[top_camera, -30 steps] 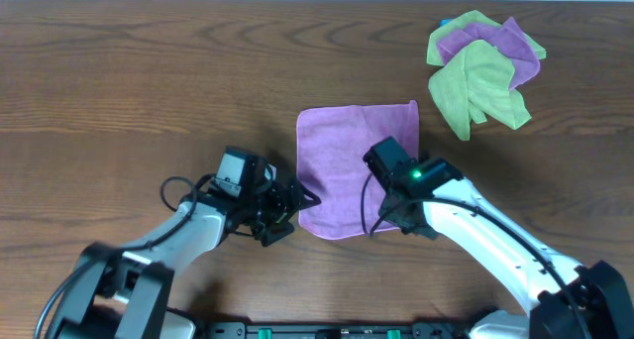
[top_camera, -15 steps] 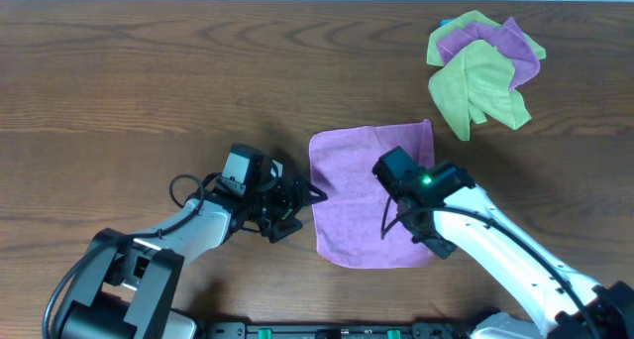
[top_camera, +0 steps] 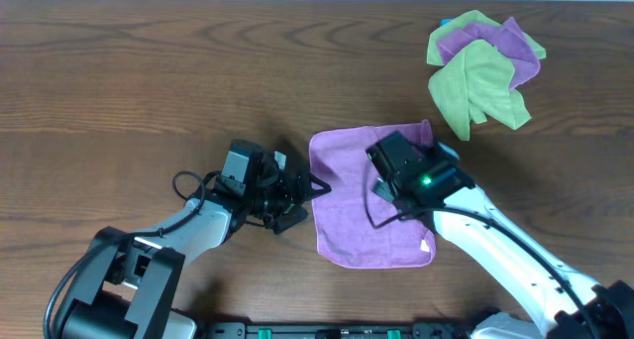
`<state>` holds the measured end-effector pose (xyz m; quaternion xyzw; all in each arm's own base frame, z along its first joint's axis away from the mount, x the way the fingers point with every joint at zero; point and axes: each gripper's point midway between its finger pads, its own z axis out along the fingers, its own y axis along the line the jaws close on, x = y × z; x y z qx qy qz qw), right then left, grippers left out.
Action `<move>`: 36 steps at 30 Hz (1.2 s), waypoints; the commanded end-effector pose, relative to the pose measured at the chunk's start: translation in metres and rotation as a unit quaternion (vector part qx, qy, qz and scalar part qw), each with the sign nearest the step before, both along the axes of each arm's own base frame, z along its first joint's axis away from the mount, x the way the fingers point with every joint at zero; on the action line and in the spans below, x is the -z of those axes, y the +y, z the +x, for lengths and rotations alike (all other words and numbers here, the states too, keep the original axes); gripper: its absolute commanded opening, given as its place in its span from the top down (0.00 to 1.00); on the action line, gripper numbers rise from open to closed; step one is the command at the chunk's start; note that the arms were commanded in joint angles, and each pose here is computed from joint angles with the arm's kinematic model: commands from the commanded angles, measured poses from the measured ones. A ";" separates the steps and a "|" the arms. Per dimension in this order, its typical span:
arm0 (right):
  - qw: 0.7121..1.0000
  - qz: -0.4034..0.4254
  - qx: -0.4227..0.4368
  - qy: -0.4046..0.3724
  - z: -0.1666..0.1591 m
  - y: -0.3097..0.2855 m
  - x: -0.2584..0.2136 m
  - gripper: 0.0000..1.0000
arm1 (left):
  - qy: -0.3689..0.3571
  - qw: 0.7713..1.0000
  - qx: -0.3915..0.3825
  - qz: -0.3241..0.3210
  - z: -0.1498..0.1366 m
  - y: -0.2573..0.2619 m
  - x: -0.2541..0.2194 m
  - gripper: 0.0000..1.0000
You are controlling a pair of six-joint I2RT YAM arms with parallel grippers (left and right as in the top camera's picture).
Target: Fold the cloth
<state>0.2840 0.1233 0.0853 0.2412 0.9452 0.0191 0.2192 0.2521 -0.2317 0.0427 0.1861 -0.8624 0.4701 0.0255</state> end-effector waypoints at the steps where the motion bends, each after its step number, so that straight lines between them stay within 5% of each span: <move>1: 0.982 -0.024 -0.182 -0.034 0.021 0.025 -0.009 0.22 | -0.015 1.000 0.011 -0.011 0.003 -0.001 -0.004 0.05; 7: 0.972 0.045 -0.226 -0.037 0.050 0.046 0.014 0.26 | -0.044 0.998 0.010 -0.038 0.016 0.013 -0.014 0.00; 10: 0.966 0.084 -0.240 -0.039 0.061 0.062 0.029 0.28 | -0.068 0.997 -0.003 -0.044 0.031 0.026 -0.021 0.11; 15: 0.959 0.115 -0.255 -0.046 0.068 0.078 0.033 0.28 | -0.134 0.990 -0.020 -0.026 0.065 0.041 -0.037 0.09; 22: 0.954 0.125 -0.257 -0.091 0.079 0.082 -0.020 0.30 | -0.214 0.976 -0.027 0.032 0.112 0.036 -0.051 0.07; 36: 0.940 0.135 -0.239 -0.203 0.077 0.052 -0.119 0.30 | -0.214 0.976 0.022 0.039 0.149 0.008 -0.014 0.07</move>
